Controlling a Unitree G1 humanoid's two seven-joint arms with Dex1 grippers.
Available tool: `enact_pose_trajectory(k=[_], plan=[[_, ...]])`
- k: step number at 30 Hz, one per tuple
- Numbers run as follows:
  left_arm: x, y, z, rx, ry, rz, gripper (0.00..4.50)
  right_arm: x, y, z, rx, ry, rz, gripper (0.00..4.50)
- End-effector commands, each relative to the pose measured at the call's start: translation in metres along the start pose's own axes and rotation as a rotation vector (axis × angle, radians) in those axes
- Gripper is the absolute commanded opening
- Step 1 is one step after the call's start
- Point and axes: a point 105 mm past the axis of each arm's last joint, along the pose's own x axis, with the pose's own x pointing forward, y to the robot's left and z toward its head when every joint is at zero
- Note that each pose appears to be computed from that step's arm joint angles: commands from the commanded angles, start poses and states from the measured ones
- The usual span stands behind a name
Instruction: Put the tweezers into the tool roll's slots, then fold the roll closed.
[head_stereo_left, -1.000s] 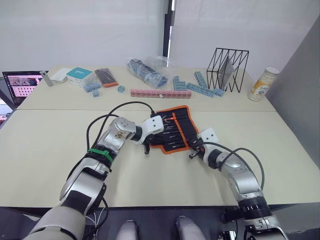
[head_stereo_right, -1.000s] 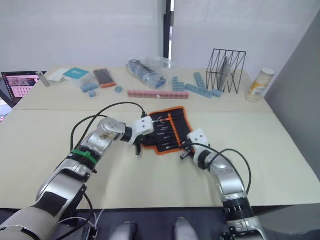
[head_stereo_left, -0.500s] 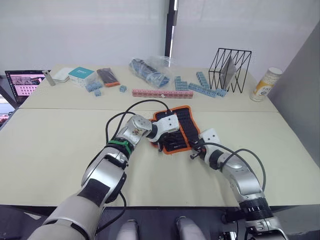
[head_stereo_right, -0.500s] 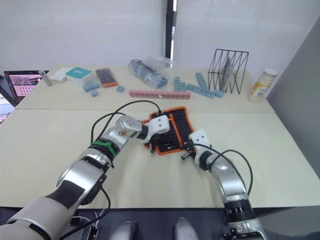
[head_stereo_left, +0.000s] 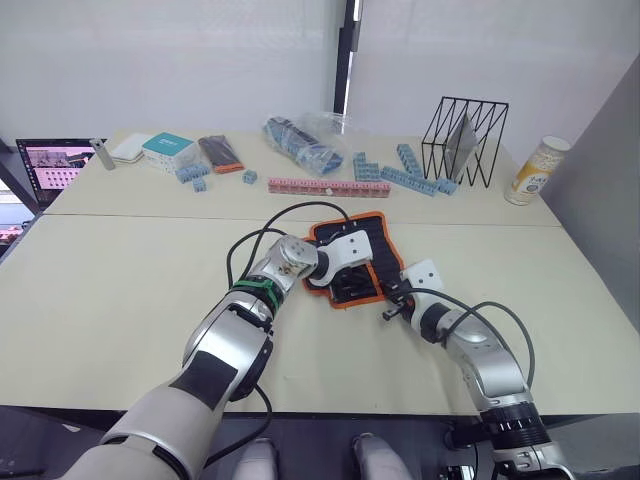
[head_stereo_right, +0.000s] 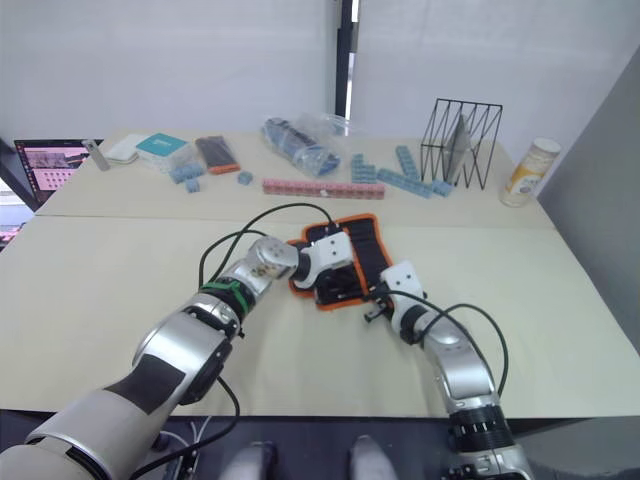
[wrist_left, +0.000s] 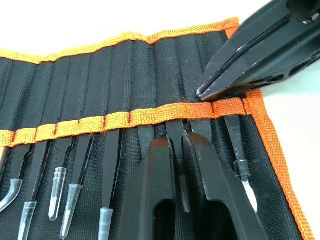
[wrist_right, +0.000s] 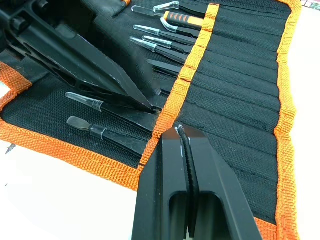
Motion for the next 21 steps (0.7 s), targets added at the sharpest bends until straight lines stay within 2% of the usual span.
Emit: enact_pose_trajectory(k=[1, 5, 8, 12, 17, 21], plan=[[-0.013, 0.013, 0.020, 0.031, -0.063, 0.003, 2.16, -0.006, -0.007, -0.023, 0.034, 0.088, -0.013, 0.00], [-0.030, 0.021, 0.029, 0.022, -0.116, -0.008, 3.47, -0.009, -0.019, -0.017, 0.058, 0.060, -0.025, 0.00], [-0.054, 0.024, 0.032, 0.059, -0.160, -0.063, 4.44, -0.012, -0.025, -0.005, 0.077, 0.019, -0.009, 0.00], [-0.107, 0.045, 0.022, 0.055, -0.197, 0.008, 4.48, -0.015, -0.020, 0.028, 0.106, -0.065, 0.082, 0.00], [-0.166, 0.054, -0.012, 0.008, -0.196, 0.113, 4.48, -0.010, -0.002, 0.054, 0.036, -0.104, 0.174, 0.00], [-0.194, 0.044, -0.039, -0.029, -0.177, 0.144, 4.50, -0.008, 0.029, 0.071, -0.037, -0.114, 0.290, 1.10]])
